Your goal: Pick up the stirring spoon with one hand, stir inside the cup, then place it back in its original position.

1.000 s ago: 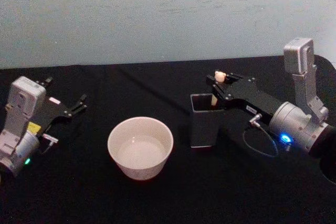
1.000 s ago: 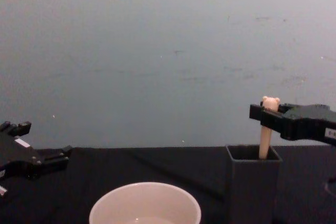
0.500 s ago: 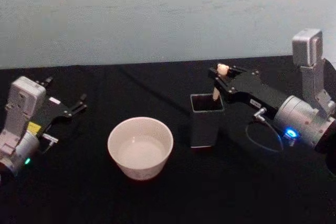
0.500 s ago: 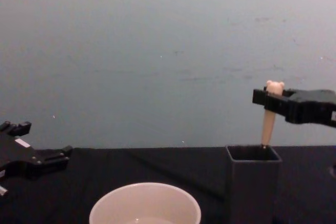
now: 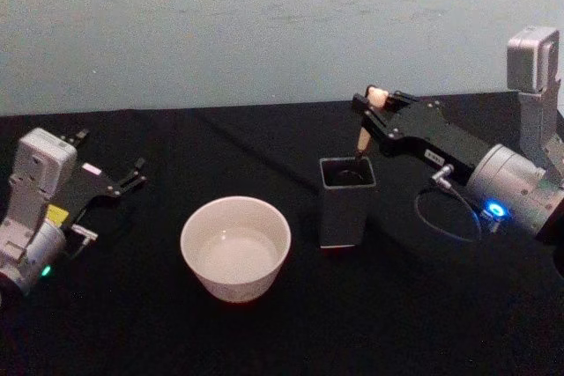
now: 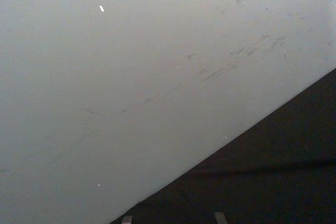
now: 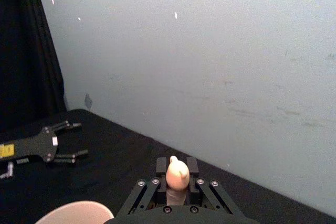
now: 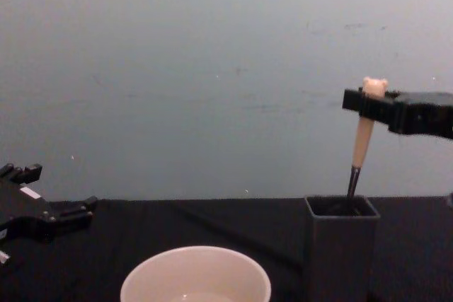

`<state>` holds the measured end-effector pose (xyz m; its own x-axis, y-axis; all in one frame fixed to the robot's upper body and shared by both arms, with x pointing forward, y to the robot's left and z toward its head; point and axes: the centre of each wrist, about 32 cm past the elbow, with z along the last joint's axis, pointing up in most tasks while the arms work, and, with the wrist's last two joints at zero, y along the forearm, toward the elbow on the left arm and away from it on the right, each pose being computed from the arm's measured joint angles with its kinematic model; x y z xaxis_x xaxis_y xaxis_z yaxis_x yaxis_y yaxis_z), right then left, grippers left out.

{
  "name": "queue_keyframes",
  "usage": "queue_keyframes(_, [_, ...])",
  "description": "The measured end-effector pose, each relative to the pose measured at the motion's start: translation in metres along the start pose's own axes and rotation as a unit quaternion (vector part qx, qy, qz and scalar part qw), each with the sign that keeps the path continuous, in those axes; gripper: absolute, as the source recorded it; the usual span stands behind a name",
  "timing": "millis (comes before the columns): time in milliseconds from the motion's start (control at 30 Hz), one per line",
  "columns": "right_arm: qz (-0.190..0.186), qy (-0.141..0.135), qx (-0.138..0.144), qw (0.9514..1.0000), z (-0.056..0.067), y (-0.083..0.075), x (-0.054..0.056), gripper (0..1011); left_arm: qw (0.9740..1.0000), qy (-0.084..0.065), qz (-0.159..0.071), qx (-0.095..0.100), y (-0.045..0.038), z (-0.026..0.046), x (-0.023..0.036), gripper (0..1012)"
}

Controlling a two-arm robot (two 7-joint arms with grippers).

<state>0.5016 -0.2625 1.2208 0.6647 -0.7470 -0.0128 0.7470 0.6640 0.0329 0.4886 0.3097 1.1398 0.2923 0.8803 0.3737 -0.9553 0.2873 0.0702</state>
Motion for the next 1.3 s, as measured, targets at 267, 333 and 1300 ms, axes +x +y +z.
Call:
queue_keyframes(267, [0.002,-0.001,0.024,0.9997,0.014,0.002,-0.001,215,1.0,0.0,0.0,0.0,0.0,0.0,0.0,1001])
queue_keyframes(333, [0.002,-0.003,0.028,0.9996,0.017,0.002,-0.001,215,1.0,0.0,0.0,0.0,0.0,0.0,0.0,1001])
queue_keyframes(1300, [0.072,0.004,0.035,0.9968,0.023,0.033,-0.028,216,1.0,0.0,0.0,0.0,0.0,0.0,0.0,1001])
